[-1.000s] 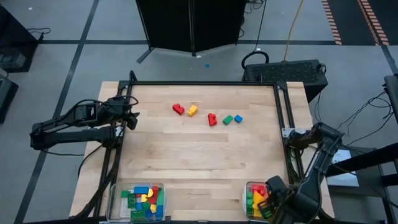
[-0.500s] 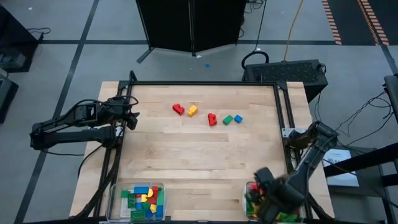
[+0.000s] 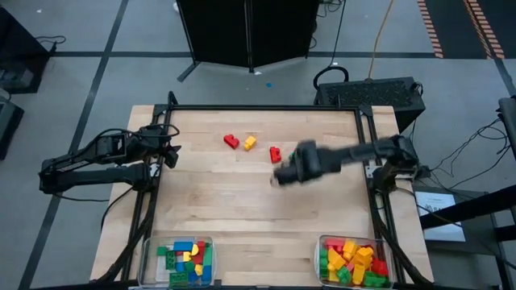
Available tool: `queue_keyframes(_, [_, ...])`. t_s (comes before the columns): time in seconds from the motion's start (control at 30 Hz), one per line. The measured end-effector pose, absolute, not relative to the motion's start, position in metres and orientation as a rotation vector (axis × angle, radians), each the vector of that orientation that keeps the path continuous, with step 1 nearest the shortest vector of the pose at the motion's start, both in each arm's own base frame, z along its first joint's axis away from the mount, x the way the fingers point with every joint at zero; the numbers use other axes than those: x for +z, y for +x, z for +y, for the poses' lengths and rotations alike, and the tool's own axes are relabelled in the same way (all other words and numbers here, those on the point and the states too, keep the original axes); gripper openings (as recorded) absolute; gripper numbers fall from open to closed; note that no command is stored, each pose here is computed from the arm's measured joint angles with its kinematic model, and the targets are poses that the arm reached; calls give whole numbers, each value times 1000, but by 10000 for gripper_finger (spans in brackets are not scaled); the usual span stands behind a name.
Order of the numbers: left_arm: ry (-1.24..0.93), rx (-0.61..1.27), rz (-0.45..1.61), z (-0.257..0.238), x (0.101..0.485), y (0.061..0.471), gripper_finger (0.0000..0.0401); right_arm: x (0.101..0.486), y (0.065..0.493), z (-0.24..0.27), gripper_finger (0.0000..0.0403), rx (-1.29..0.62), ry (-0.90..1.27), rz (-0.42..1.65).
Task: Sort blocks by size
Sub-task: Put the blue half cylindrical block into the right transparent bin
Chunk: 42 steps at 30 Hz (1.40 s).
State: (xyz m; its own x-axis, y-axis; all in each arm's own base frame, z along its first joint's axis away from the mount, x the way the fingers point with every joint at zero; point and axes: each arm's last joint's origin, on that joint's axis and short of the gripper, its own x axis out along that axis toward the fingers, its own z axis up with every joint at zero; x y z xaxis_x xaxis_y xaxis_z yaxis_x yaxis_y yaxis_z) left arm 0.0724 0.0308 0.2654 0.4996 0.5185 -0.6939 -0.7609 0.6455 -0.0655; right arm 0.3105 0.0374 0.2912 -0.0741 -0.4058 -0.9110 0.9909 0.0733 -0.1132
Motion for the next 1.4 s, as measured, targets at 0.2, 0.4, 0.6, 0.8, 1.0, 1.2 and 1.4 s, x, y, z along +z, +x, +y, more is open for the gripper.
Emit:
queue_keyframes(0.2, [-391,797,691,31,265,72,255,273,307,-36,281,-1497,808,1087])
queue_keyframes(0.4, [-391,798,690,31,265,72,255,243,309,-69,281,-1509,975,1025])
queue_keyframes(0.6, [-394,799,689,31,265,72,255,208,307,-81,281,-1634,1208,805])
queue_keyframes(0.8, [-395,800,688,31,265,72,255,185,299,-81,281,-1786,1381,593])
queue_keyframes(1.0, [-394,800,689,31,265,72,255,173,293,-80,281,-1851,1430,527])
queue_keyframes(1.2, [-390,798,691,31,265,72,255,162,290,-86,281,-1879,1458,468])
queue_keyframes(1.4, [-374,791,695,31,266,73,255,155,293,-97,281,-1832,1525,379])
